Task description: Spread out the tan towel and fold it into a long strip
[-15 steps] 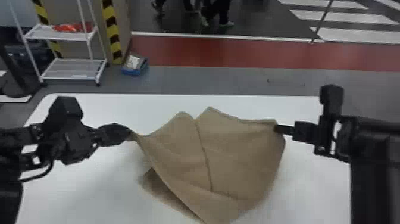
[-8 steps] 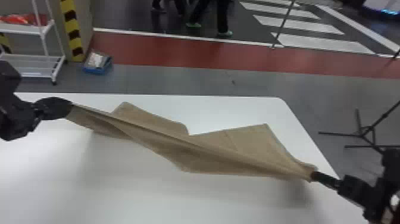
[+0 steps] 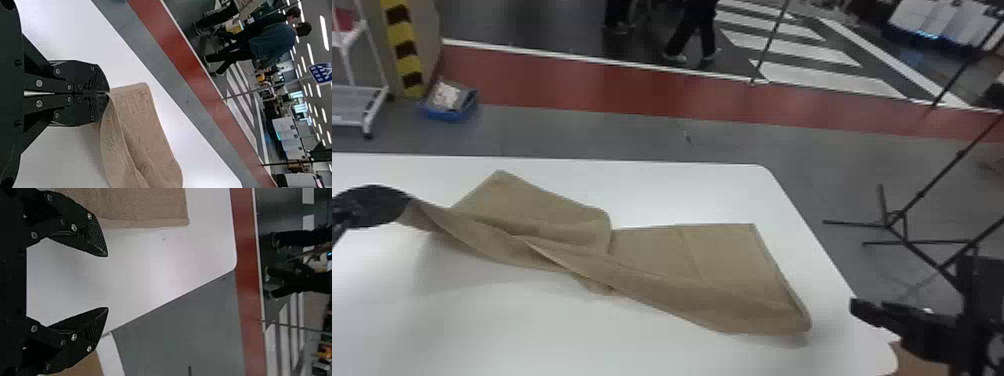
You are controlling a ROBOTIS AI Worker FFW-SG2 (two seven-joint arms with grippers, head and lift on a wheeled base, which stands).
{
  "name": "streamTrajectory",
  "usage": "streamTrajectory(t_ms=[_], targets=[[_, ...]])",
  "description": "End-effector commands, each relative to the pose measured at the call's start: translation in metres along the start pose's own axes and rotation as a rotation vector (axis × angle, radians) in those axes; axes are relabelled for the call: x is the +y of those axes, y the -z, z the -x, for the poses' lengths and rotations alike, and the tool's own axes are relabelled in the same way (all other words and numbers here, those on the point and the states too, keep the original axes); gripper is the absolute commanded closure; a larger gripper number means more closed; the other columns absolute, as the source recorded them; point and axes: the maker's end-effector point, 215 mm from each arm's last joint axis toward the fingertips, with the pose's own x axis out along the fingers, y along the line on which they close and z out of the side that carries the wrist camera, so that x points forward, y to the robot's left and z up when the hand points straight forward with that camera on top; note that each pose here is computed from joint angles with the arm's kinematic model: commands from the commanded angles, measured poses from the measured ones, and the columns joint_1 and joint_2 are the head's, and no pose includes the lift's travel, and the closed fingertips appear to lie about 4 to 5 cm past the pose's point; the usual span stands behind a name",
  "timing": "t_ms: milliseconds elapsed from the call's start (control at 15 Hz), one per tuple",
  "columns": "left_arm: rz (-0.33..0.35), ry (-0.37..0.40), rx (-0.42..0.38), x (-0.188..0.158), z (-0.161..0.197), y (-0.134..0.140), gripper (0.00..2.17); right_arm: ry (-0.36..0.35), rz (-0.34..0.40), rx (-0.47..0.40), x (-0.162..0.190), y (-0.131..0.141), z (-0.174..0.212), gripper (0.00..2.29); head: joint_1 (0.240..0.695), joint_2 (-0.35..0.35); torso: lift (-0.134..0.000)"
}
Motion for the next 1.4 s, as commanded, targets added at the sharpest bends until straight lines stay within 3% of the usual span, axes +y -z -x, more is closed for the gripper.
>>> streamTrajectory(t_ms=[0,133,267,467,667,1067,1200,1333], targets=[[0.003,0.007,-0.001,-0.006,0.004,0.003,2.14,0.021,0.342,-0.1,0.005,-0.038,0.012,0.07,0.695,-0.35,-0.118],[0.002,0.013,-0.001,-0.01,0.006,0.004,2.14,-0.047,0.565,-0.085,0.033,-0.035,0.013,0.08,0.695,-0.35,-0.118],[0.005,0.017,0.003,-0.013,0.007,0.007,2.14,-0.106,0.852,-0.051,0.065,-0.025,0.014,0.08,0.695,-0.35,-0.118],[-0.001,0.012,-0.003,-0.013,0.012,0.005,2.14,-0.129,1.089,0.075,0.075,0.003,0.013,0.1,0.695,-0.324,-0.118],[-0.001,0.007,-0.011,-0.01,0.017,0.007,2.14,-0.098,1.185,0.176,0.071,0.024,0.006,0.13,0.695,-0.314,-0.118],[-0.008,0.011,-0.025,-0.015,0.023,0.011,2.14,-0.184,1.227,0.273,0.112,0.06,-0.032,0.29,0.695,-0.29,-0.118],[-0.008,0.006,-0.029,-0.013,0.028,0.012,2.14,-0.223,1.227,0.299,0.124,0.068,-0.037,0.43,0.695,-0.277,-0.118],[-0.008,0.005,-0.03,-0.013,0.029,0.014,2.14,-0.258,1.204,0.298,0.134,0.066,-0.04,0.84,0.695,-0.253,-0.118]])
